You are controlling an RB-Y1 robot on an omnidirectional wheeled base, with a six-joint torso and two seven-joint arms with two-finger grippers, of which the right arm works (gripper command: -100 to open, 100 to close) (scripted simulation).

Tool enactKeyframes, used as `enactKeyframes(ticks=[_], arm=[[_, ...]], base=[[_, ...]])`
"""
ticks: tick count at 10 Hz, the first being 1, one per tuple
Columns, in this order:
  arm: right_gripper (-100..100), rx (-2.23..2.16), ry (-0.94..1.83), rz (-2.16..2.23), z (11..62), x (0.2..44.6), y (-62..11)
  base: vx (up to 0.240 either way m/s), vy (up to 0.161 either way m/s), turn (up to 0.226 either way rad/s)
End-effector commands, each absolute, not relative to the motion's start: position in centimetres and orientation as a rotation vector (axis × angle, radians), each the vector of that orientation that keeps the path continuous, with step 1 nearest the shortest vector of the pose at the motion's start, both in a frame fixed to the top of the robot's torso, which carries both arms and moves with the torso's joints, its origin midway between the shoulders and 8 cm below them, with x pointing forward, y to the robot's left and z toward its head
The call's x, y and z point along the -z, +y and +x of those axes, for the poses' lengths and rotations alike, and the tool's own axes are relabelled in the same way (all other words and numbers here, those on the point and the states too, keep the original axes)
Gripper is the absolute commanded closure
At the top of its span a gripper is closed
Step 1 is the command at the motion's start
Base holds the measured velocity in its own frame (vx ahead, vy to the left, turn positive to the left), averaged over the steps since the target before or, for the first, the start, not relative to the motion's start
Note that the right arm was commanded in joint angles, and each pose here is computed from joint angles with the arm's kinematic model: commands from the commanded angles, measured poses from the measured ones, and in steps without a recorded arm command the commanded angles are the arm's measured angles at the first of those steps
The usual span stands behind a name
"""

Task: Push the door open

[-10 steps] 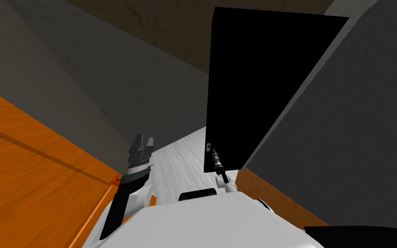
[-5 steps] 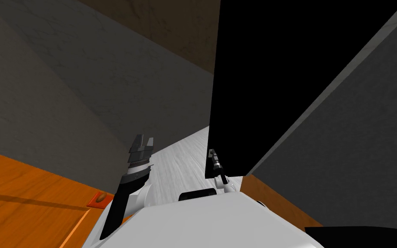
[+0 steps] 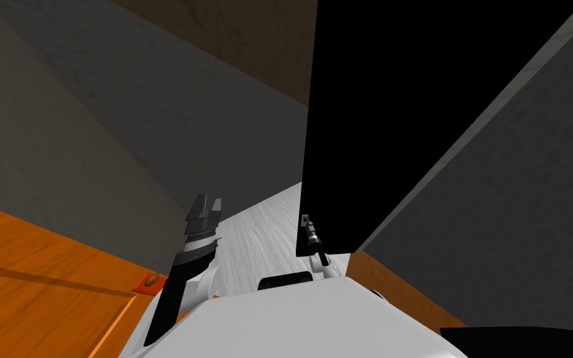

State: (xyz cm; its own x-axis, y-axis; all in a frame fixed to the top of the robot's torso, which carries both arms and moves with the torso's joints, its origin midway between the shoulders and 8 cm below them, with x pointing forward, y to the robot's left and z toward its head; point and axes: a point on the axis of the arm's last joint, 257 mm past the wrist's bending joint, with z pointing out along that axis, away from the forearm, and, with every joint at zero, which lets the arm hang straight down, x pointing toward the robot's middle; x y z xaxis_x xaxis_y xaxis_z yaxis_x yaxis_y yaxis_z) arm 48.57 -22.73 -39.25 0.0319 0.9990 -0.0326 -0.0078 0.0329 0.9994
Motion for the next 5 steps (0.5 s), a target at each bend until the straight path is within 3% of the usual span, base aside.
enactKeyframes(ticks=[1, 3, 5], arm=[[100, -1.167, 1.190, 1.191, 48.7, 39.1, -22.8], [100, -1.135, 1.182, 1.196, 48.6, 39.2, -24.7], [100, -1.112, 1.167, 1.202, 48.7, 39.1, -26.2]], base=[[0.000, 0.000, 0.000], [0.117, 0.086, -0.045], [0.106, 0.017, -0.019]])
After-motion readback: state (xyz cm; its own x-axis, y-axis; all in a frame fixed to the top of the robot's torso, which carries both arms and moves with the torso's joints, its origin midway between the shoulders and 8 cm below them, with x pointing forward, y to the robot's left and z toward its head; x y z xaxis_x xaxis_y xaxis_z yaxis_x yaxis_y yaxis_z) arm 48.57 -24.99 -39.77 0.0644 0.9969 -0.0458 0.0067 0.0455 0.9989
